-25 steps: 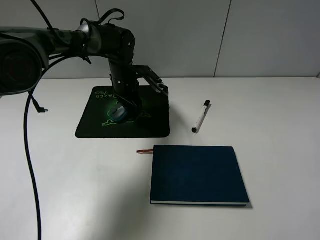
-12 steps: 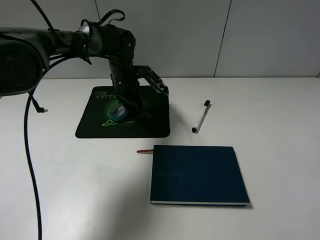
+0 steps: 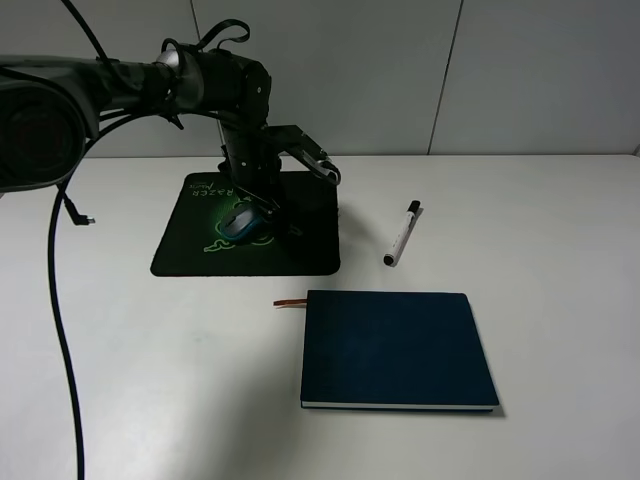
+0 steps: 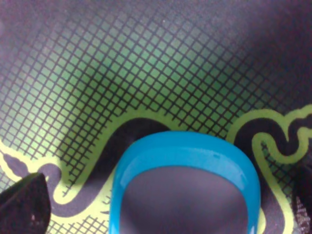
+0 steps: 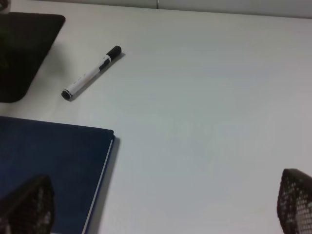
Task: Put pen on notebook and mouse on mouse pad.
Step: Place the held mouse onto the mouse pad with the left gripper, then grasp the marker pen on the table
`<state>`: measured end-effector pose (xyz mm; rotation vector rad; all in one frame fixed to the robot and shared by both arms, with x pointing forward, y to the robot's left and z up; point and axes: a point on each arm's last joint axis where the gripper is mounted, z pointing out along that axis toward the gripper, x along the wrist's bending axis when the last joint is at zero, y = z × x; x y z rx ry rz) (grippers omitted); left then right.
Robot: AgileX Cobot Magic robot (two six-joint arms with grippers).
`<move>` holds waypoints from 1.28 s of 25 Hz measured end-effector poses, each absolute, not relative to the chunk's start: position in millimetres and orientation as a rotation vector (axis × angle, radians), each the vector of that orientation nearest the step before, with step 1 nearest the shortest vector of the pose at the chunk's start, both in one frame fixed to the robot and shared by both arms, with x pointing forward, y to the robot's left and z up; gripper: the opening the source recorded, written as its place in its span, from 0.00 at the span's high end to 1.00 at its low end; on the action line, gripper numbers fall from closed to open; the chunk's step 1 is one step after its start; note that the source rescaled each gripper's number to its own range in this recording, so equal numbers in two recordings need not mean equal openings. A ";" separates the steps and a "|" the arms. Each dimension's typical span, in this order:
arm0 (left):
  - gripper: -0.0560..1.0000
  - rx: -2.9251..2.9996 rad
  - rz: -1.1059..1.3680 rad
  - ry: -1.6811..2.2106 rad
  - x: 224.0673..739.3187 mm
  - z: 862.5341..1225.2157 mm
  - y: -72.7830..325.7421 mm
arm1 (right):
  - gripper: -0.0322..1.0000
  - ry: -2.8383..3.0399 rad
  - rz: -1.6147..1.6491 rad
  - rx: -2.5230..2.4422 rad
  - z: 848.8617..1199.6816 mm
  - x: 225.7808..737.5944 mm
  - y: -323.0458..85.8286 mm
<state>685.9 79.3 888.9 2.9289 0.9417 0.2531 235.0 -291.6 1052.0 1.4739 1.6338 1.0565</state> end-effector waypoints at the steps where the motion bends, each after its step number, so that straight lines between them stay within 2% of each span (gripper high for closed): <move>1: 0.01 2.930 0.253 0.943 685.9 888.9 79.4 | 0.00 1.634 1.056 1.474 1052.0 235.0 -291.6; 5: 0.00 2.922 0.259 0.955 684.2 902.0 80.3 | 0.00 1.634 1.057 1.474 1052.0 235.0 -291.6; 32: 0.00 2.610 0.321 1.179 624.8 1092.4 101.8 | 0.00 1.634 1.057 1.474 1052.0 235.0 -291.6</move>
